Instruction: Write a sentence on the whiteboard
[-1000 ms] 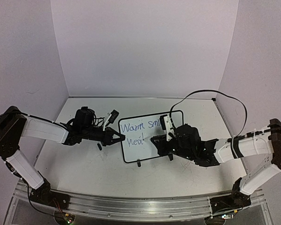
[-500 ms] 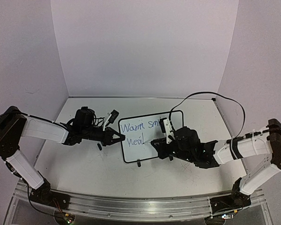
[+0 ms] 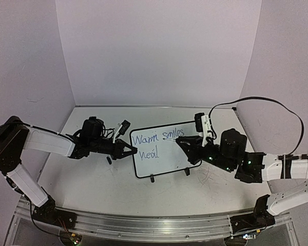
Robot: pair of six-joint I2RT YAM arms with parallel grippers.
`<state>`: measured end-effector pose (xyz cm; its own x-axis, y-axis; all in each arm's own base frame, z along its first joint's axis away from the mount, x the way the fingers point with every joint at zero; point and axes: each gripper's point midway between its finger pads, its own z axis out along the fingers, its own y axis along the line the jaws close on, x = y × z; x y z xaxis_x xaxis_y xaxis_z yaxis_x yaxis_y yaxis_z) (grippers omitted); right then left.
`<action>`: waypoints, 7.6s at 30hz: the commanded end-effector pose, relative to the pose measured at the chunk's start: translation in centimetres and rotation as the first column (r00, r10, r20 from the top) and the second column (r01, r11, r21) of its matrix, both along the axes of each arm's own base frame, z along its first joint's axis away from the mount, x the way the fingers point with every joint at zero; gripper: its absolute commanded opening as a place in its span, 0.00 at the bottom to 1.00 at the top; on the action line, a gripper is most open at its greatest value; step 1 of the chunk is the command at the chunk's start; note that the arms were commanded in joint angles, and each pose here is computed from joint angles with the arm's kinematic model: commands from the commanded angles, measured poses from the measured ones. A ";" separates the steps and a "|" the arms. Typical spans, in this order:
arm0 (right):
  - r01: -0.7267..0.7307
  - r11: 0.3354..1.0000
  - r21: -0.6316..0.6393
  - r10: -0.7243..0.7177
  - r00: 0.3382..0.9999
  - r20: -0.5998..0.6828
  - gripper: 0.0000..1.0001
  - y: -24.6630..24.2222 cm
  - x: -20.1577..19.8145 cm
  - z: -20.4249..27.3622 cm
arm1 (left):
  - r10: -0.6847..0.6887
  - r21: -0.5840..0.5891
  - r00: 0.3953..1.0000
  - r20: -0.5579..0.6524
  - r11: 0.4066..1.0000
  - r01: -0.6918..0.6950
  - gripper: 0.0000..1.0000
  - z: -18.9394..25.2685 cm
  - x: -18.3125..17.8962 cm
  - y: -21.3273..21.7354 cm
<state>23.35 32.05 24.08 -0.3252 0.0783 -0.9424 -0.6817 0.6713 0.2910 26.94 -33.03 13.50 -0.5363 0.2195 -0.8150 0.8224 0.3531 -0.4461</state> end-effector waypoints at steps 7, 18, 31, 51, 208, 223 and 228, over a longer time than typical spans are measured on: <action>0.153 0.974 -0.169 -0.130 0.981 0.142 0.00 -2.4 2.5 0.8 | 0.133 0.096 0.988 0.073 0.986 -0.140 0.00 -1.7 2.6 1.9; 0.296 0.938 -0.180 -0.265 0.947 0.181 0.00 -5.7 3.1 0.6 | 0.159 0.114 0.986 0.049 0.980 -0.164 0.00 -2.6 2.7 2.2; 0.144 0.965 -0.218 -0.128 0.988 0.090 0.00 -2.1 2.6 -1.3 | 0.164 0.111 0.985 0.056 0.979 -0.169 0.00 -2.2 2.7 2.3; 0.043 0.968 -0.249 -0.049 0.999 -0.019 0.00 1.4 0.5 -4.5 | 0.151 0.113 0.986 0.067 0.981 -0.158 0.00 -2.1 2.7 2.0; 0.183 0.964 -0.195 -0.208 0.971 -0.118 0.00 -1.8 4.0 -9.2 | 0.131 0.113 0.988 0.079 0.984 -0.139 0.00 -1.3 2.6 1.7; 0.283 0.948 -0.149 -0.301 0.946 -0.120 0.00 -4.2 4.5 -8.6 | 0.128 0.114 0.989 0.075 0.984 -0.136 0.00 -1.2 2.6 1.6; 0.277 0.956 -0.098 -0.287 0.952 -0.110 0.00 -3.8 4.8 -7.6 | 0.129 0.113 0.989 0.074 0.984 -0.137 0.00 -1.2 2.6 1.6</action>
<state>27.08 28.88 14.47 -0.4642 0.0220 -0.8855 -0.4549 0.8519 0.2596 27.07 -32.94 13.25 -0.5374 0.2268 -0.8122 0.8191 0.3693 -0.4389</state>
